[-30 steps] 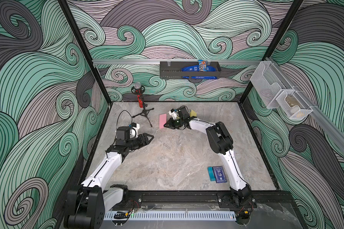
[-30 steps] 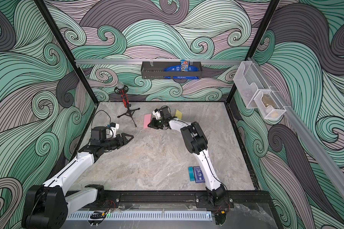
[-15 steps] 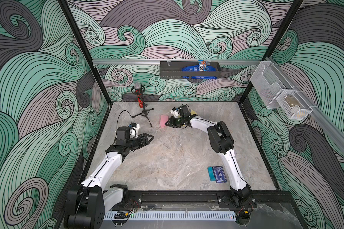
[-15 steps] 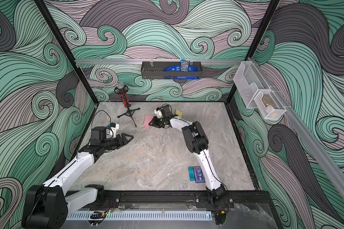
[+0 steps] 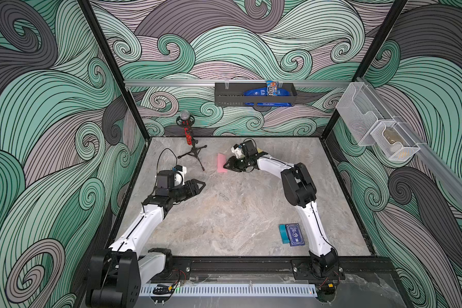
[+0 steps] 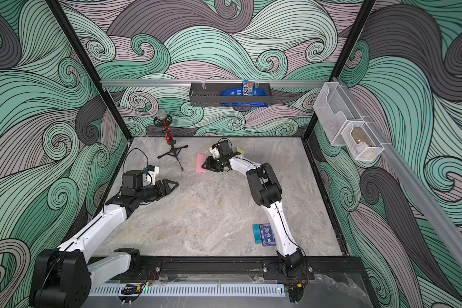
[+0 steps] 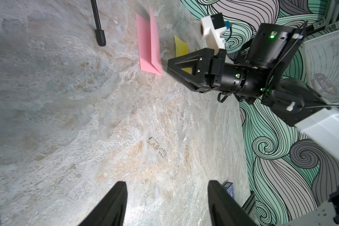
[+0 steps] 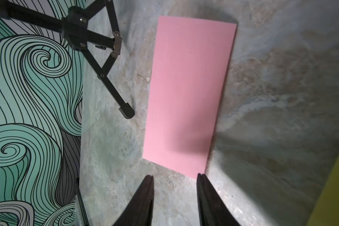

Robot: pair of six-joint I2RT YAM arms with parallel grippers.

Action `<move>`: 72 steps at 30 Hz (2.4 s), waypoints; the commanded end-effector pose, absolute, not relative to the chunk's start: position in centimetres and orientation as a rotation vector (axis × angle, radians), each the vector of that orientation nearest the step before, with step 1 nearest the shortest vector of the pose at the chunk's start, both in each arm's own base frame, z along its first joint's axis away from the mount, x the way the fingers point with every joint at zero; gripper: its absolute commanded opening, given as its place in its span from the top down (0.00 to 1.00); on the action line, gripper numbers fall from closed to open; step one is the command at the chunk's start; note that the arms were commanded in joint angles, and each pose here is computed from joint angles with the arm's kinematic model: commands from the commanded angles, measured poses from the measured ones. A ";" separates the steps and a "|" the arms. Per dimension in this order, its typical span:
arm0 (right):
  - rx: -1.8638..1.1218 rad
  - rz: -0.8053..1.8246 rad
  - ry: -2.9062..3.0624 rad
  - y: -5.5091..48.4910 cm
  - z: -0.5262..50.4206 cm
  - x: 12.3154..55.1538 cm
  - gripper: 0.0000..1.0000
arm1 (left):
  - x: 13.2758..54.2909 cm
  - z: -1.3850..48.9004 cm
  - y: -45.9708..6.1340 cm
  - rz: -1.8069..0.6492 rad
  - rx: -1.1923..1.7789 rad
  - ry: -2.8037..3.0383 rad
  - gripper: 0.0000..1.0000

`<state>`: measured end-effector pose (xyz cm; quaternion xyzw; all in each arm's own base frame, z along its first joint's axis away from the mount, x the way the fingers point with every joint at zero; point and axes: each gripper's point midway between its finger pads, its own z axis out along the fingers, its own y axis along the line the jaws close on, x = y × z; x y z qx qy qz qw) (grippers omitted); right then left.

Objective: Fold the square paper along the opposite sides
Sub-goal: Place the paper at the center of the board, then reset both arms

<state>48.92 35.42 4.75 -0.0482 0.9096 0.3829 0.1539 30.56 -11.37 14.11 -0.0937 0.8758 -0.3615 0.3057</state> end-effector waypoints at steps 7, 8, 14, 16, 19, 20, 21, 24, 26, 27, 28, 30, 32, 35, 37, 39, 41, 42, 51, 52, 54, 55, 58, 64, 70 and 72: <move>-0.256 0.996 2.436 33.2 15.2 47.0 0.60 | 32.3 16.3 -8.5 -0.702 -0.292 2.308 0.08; -0.280 0.950 2.411 32.3 16.2 46.3 0.60 | 32.7 16.5 -7.7 -0.638 -0.328 2.312 0.02; -0.352 0.571 2.156 23.6 20.7 42.3 0.41 | 34.1 18.0 -2.5 -0.388 -0.669 2.073 0.01; -0.279 0.400 2.025 19.7 22.3 41.3 0.32 | 34.6 19.2 -2.1 -0.326 -0.557 1.933 0.01; -0.152 0.116 1.750 13.2 24.7 39.4 0.00 | 36.9 17.6 -5.0 -0.256 -0.101 1.977 0.01; -0.128 0.049 1.638 11.5 25.5 38.2 0.00 | 37.5 16.7 -5.0 -0.209 -0.046 2.006 0.01; -0.125 -0.016 1.544 9.9 26.0 36.8 0.00 | 38.1 15.9 -4.5 -0.166 -0.027 2.019 0.01; 0.014 -0.182 1.461 4.2 25.7 35.2 0.00 | 38.9 15.0 -3.5 -0.080 0.056 1.966 0.01; 0.042 -0.204 1.501 2.0 24.3 36.0 0.00 | 39.2 14.0 -3.2 -0.049 0.097 1.928 0.01; 0.080 -0.197 1.509 0.6 23.0 36.4 0.00 | 39.3 13.1 -2.9 -0.044 0.082 1.927 0.01; 0.098 -0.187 1.508 -0.3 22.1 36.8 0.00 | 39.3 12.5 -2.4 -0.039 0.050 1.916 0.01; 0.126 -0.231 1.560 -1.9 19.3 38.1 0.00 | 38.8 13.2 -1.4 -0.034 0.022 1.803 0.01; 0.076 -0.266 1.615 -2.1 18.8 40.0 0.00 | 38.8 14.3 -0.1 -0.033 -0.051 1.700 0.01; 0.124 -0.222 1.489 -3.4 20.0 39.9 0.00 | 39.5 12.7 -0.6 -0.069 0.005 1.725 0.01; 0.151 -0.169 1.508 -4.0 17.9 40.6 0.00 | 39.7 12.9 -0.6 -0.071 0.009 1.726 0.01; 0.103 -0.122 1.445 -2.9 17.7 39.5 0.00 | 39.5 12.9 -0.6 -0.071 0.010 1.717 0.01; 0.124 -0.133 1.465 -3.1 17.4 39.3 0.00 | 39.4 13.1 -0.6 -0.071 0.006 1.704 0.01; 0.131 -0.132 1.462 -3.2 17.4 39.5 0.00 | 39.4 13.1 -0.6 -0.070 0.007 1.706 0.01; 0.003 -0.174 1.616 2.1 18.4 38.0 0.00 | 38.9 13.2 -0.4 -0.061 -0.010 1.688 0.01; -0.005 -0.169 1.590 2.3 18.7 37.2 0.00 | 38.9 13.2 -0.3 -0.061 -0.011 1.689 0.01; 0.045 -0.154 1.505 1.1 20.1 36.6 0.00 | 38.9 13.2 -0.3 -0.060 -0.011 1.687 0.01; 0.051 -0.149 1.497 0.9 20.1 36.7 0.00 | 38.9 13.2 -0.3 -0.060 -0.011 1.687 0.02; 0.044 -0.116 1.499 1.0 19.6 34.7 0.00 | 38.9 13.2 -0.3 -0.059 -0.010 1.686 0.01; 0.124 -0.085 1.474 -3.0 18.3 33.3 0.00 | 38.9 13.2 -0.3 -0.057 -0.011 1.682 0.01; 0.087 0.023 1.598 -3.3 14.1 35.6 0.00 | 38.1 12.8 -0.4 -0.055 -0.013 1.682 0.01; 0.002 -0.002 1.639 -1.5 13.4 37.6 0.00 | 38.0 13.1 -0.5 -0.055 -0.011 1.660 0.01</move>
